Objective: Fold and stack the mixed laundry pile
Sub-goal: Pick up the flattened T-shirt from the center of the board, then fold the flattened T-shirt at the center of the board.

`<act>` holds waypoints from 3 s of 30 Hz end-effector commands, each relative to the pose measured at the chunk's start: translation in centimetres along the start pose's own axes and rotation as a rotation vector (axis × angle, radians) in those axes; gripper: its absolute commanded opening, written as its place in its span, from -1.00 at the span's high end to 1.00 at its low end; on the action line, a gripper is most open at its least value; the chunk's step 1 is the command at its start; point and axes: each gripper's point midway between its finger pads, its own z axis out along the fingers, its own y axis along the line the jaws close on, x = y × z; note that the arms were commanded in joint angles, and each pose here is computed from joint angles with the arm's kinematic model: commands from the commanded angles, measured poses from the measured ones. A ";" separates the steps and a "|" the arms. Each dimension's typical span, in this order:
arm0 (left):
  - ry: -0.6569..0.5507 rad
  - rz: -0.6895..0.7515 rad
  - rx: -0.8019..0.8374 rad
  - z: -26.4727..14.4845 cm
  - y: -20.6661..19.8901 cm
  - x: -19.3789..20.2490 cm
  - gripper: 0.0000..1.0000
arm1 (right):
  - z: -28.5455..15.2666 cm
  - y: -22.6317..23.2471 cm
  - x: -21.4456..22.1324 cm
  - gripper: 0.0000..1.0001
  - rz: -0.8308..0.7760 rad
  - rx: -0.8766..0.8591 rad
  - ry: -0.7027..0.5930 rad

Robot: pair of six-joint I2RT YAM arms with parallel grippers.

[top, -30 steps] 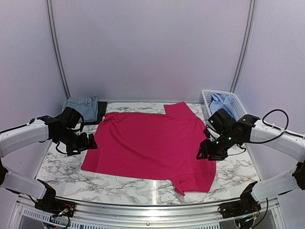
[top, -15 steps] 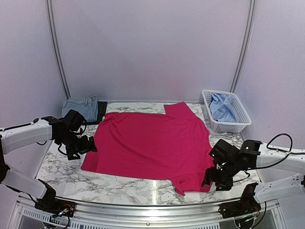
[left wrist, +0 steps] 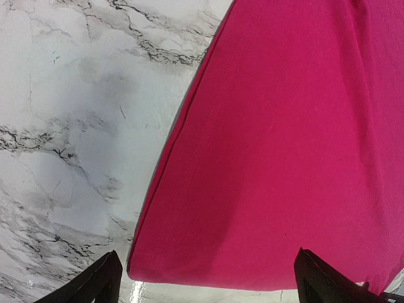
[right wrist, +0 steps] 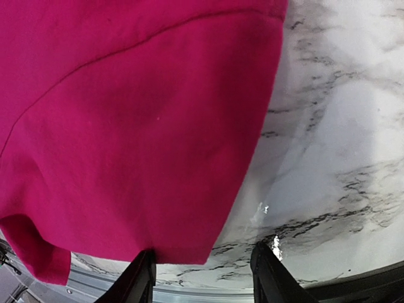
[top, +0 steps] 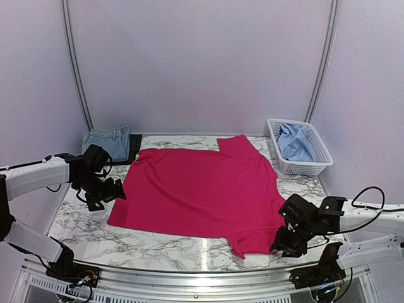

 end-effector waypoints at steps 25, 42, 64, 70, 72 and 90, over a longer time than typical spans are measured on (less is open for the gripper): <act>0.067 -0.132 -0.072 1.0 5.9 5.0 -0.30 | -0.8 0.5 -2.0 1.00 -0.028 -0.092 -0.061; 0.103 -0.125 -0.052 2.9 5.5 5.3 0.50 | -1.6 0.7 -1.8 1.00 -0.035 -0.117 -0.062; 0.104 -0.162 -0.019 -1.5 5.2 6.2 1.00 | -6.1 2.8 -2.0 1.00 -0.009 -0.204 -0.059; 0.065 -0.126 -0.016 -2.4 3.1 2.6 1.00 | -7.2 3.1 -5.2 1.00 -0.002 -0.194 -0.109; 0.057 -0.122 -0.021 -2.3 2.7 1.5 1.00 | -7.5 3.0 -6.4 1.00 0.001 -0.190 -0.122; 0.040 -0.070 -0.011 0.5 -1.8 -7.4 1.00 | -7.6 4.6 -16.9 1.00 -0.044 -0.176 -0.149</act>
